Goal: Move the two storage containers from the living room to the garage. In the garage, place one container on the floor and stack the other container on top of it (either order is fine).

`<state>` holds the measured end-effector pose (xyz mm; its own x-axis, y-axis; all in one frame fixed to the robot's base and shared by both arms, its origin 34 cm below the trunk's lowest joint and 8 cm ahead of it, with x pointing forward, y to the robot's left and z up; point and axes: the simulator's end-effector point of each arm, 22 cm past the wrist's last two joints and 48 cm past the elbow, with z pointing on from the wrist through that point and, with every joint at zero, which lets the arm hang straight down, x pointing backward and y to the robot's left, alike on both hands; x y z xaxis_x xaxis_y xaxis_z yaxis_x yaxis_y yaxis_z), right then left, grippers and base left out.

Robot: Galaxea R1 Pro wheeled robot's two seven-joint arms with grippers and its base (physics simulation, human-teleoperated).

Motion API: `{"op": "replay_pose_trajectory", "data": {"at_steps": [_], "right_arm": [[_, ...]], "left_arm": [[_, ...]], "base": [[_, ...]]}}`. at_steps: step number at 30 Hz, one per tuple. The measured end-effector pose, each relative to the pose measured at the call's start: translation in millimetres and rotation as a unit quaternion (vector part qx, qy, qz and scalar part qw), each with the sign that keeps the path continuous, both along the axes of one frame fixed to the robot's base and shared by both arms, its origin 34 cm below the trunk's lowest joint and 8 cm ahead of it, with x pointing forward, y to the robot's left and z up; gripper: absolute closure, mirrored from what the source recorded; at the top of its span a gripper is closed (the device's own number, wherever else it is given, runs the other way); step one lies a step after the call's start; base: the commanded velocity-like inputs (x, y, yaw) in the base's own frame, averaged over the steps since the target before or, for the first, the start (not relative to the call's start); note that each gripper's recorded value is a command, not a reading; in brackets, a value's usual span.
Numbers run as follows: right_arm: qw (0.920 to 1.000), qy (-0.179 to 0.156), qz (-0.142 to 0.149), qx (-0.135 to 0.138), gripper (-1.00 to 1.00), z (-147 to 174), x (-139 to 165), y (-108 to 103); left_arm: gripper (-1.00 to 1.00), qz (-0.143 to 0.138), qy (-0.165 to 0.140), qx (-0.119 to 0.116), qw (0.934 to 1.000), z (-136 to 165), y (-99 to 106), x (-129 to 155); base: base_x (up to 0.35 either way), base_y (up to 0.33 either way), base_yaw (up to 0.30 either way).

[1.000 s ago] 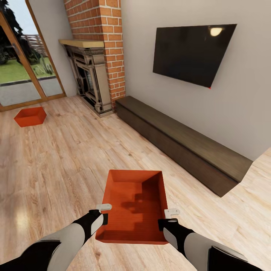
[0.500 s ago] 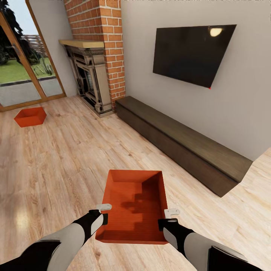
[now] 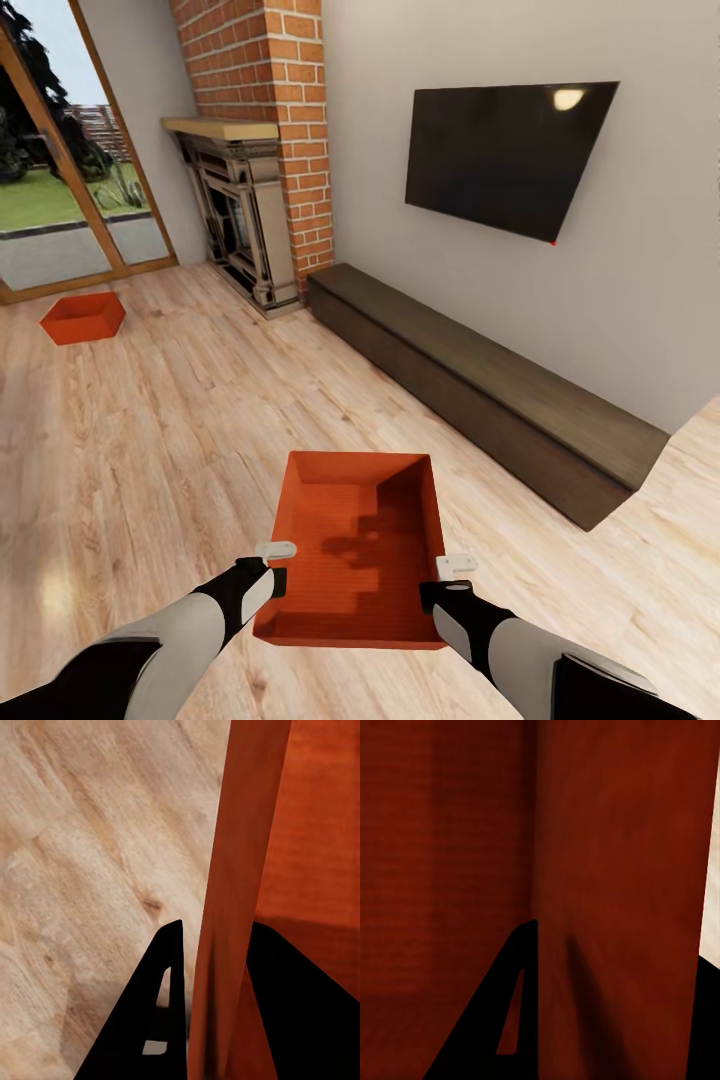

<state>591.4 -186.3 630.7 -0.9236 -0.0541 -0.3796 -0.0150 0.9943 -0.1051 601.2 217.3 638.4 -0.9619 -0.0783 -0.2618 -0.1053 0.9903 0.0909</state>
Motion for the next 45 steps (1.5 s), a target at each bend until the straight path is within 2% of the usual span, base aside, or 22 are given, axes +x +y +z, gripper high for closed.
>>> {"op": "replay_pose_trajectory", "data": {"at_steps": [45], "right_arm": [[0.9993, -0.036, 0.000, 0.000, 1.00, 35, 23, 0]], "left_arm": [[1.00, 0.000, -0.037, 0.000, 0.9993, 35, 0, 22]], "base": [[0.000, 0.000, 0.000]]}}
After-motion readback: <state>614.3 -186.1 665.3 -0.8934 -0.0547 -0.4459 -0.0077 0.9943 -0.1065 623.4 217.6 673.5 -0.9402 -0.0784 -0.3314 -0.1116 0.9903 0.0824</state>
